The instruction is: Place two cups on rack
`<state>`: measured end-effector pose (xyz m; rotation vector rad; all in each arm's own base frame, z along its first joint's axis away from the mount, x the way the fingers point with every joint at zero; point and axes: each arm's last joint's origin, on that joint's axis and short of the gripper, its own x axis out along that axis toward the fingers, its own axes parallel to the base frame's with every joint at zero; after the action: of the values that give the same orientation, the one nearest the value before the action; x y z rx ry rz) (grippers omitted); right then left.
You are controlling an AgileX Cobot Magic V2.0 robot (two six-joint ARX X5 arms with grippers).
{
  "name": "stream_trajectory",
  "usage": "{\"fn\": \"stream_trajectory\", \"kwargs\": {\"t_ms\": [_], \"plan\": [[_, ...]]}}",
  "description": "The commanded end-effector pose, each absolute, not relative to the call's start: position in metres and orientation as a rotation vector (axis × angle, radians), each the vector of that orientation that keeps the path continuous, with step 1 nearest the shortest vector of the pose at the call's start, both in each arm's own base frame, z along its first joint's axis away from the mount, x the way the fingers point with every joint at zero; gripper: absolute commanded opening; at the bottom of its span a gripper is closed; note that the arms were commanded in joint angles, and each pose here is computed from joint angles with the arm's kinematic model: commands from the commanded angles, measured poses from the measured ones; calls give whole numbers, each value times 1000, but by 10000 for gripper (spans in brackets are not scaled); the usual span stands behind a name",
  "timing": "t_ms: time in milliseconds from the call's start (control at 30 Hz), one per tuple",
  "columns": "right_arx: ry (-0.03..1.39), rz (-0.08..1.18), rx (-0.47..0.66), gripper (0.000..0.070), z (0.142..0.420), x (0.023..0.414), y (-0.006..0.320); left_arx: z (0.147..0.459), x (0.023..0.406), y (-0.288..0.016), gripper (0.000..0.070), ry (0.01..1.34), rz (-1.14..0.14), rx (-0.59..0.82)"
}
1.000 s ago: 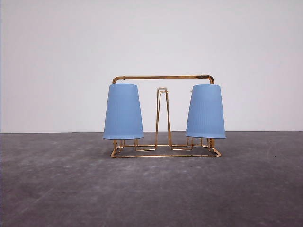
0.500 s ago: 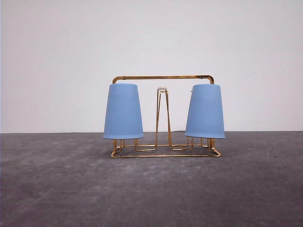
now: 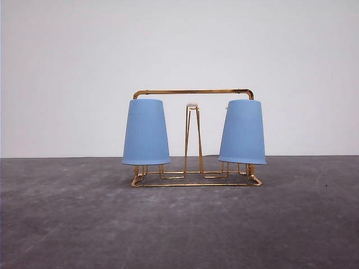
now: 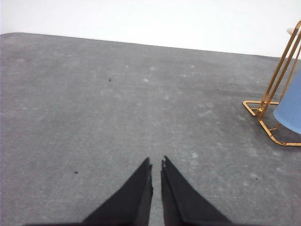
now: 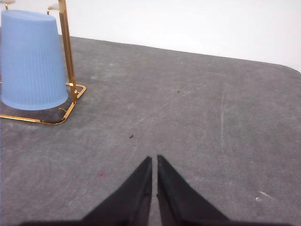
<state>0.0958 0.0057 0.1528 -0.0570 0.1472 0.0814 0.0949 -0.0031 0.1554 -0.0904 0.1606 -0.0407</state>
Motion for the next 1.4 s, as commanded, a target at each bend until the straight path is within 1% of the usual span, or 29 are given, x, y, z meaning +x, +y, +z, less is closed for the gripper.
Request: {"fn": "stream_trajectory", "kwargs": {"t_ms": [0, 1367], "plan": [[139, 83, -54, 17, 153, 96, 6, 150, 95, -3, 16, 178, -37, -91], [139, 83, -54, 17, 153, 96, 6, 150, 95, -3, 16, 178, -37, -91]]}}
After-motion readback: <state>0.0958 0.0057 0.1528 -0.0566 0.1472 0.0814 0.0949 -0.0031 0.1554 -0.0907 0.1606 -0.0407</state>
